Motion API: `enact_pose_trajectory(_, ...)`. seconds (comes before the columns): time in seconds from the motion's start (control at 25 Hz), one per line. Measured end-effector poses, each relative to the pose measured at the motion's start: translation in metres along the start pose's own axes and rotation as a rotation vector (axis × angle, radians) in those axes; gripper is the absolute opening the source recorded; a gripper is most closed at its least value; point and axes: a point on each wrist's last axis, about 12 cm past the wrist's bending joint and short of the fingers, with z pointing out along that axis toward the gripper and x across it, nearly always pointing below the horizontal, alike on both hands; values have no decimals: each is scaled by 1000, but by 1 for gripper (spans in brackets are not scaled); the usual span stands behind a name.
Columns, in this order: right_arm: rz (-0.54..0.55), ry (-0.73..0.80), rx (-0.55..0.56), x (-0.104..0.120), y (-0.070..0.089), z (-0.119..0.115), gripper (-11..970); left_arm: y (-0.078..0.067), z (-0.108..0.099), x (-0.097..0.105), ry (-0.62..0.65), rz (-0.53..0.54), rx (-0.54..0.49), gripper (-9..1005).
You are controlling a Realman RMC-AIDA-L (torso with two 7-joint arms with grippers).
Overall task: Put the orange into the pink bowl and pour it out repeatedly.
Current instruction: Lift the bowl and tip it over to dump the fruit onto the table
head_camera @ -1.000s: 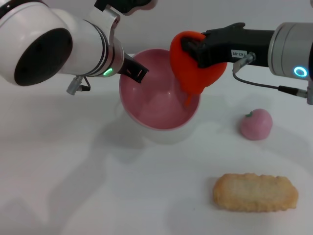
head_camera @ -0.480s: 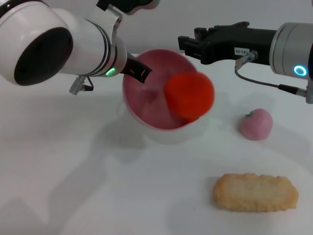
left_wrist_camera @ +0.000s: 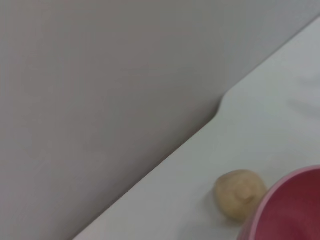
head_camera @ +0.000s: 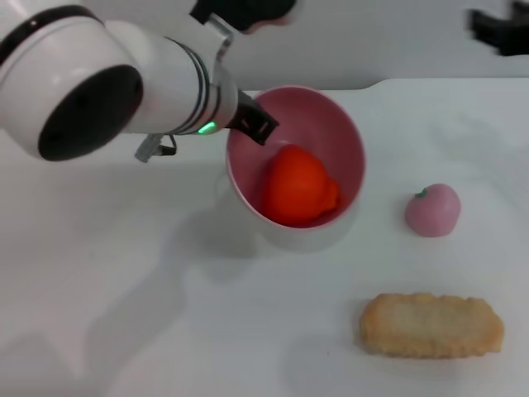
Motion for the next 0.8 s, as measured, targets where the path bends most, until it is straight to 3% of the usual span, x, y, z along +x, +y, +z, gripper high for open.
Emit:
enact_pose_trajectory(0.04, 18, 0, 45, 5, -13, -3, 534, -3, 0, -1, -7, 23, 3, 46)
enact_pose_trajectory(0.08, 58, -12, 124, 14, -36, -10, 534, -5, 0, -3, -15, 47, 6, 45)
enact_pose_trajectory(0.12, 58, -12, 124, 14, -36, -10, 534, -8, 0, -4, -25, 69, 7, 45)
enact_pose_trajectory(0.32, 119, -75, 274, 33, -73, -32, 533, -19, 0, -11, -98, 188, 6, 45)
enact_pose_trajectory(0.6, 125, -44, 283, 44, -76, -34, 534, -44, 5, -4, -205, 473, -101, 45)
enact_pose_trajectory(0.8, 123, -21, 265, 46, -72, -30, 534, -54, 11, 1, -232, 578, -131, 45)
